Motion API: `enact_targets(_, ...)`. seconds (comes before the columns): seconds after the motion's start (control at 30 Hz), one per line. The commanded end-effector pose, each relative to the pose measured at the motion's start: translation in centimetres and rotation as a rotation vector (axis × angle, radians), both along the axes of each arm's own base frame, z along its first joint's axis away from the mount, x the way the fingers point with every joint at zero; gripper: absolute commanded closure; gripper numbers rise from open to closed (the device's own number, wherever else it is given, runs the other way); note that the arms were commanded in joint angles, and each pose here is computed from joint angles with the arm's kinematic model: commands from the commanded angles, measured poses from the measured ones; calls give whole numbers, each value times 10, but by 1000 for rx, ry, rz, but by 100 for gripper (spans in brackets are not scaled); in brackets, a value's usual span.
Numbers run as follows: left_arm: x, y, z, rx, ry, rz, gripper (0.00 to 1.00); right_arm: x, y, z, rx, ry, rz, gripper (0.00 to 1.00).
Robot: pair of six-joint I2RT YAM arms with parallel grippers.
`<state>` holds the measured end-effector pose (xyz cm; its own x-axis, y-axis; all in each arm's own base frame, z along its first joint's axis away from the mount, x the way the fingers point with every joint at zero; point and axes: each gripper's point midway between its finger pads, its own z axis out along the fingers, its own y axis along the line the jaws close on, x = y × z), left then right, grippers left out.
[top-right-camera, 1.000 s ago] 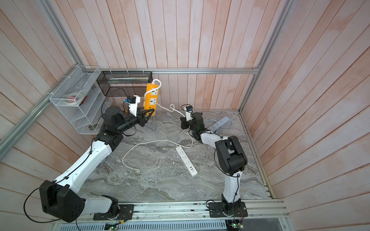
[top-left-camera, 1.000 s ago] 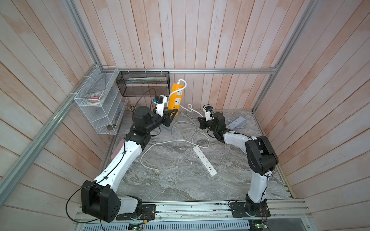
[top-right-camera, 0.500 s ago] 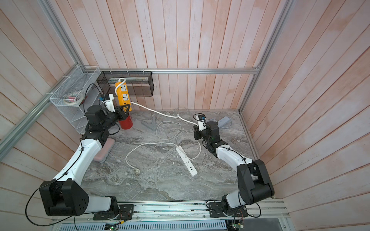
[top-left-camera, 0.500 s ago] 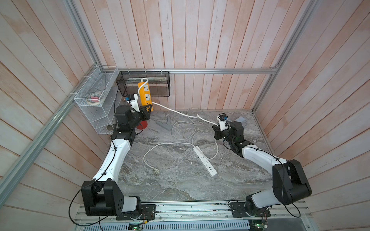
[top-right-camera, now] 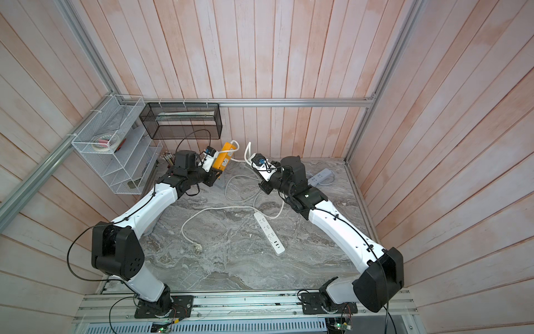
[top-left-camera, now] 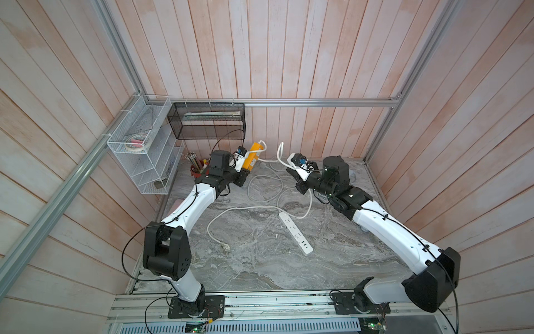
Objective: Wrap the cord around the power strip
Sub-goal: Adjust the power cord at the center of the board.
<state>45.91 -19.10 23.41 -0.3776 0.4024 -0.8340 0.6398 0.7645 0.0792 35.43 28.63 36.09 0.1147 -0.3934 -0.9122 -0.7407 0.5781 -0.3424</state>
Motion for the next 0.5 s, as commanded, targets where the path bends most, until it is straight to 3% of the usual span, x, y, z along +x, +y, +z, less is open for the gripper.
enact_targets(0.0,-30,-36,7,86,-78,-241,100,-4,8,3,-46,-13,77,100)
enact_targets(0.07,-44,-48,-5,104,-54,-301,100,6,9,17,-34,-31,87,100)
enact_targets(0.13,-43,-51,-5,89,-41,-280,100,11,13,27,-52,-31,99,100)
enact_targets(0.3,-66,-75,-20,79,47,-394,100,6,30,56,-30,-32,208,100)
enact_targets(0.4,-58,-70,-7,58,-3,-310,100,26,17,54,-29,-10,110,100)
enact_targets(0.47,-55,-60,18,-36,-54,-264,100,38,-10,39,68,62,44,100)
